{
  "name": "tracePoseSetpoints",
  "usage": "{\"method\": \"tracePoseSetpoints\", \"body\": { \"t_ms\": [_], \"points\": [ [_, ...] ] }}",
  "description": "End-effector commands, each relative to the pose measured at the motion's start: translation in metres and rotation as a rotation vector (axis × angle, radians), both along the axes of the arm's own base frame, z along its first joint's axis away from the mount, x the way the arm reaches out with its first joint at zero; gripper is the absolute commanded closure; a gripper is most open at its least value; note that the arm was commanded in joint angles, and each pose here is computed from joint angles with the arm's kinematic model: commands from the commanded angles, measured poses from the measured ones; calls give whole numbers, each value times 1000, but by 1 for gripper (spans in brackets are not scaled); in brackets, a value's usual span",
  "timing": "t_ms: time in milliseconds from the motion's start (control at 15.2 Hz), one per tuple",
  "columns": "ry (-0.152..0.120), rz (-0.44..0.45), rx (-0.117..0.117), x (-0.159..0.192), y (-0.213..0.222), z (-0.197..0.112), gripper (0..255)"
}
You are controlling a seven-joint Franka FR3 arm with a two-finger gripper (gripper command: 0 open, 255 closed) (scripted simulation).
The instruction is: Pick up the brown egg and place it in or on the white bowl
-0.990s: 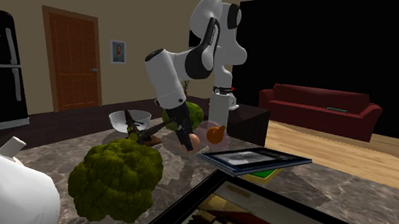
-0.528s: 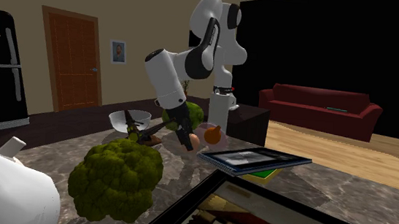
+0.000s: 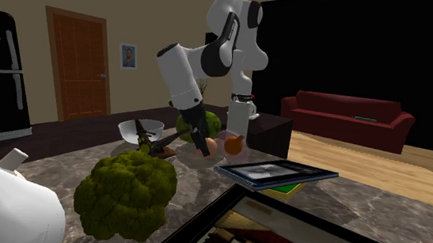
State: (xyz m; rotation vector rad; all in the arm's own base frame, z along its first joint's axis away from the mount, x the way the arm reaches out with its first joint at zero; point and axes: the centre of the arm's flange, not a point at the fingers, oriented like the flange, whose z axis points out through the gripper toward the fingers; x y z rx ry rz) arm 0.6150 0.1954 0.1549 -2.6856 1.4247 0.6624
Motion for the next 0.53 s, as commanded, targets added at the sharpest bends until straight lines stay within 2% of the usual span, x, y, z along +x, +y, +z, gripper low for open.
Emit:
{"method": "tracePoseSetpoints", "body": {
  "t_ms": [0, 462],
  "points": [
    [0, 0, 0, 0, 1, 10, 255],
    [0, 0, 0, 0, 1, 47, 255]
  ]
}}
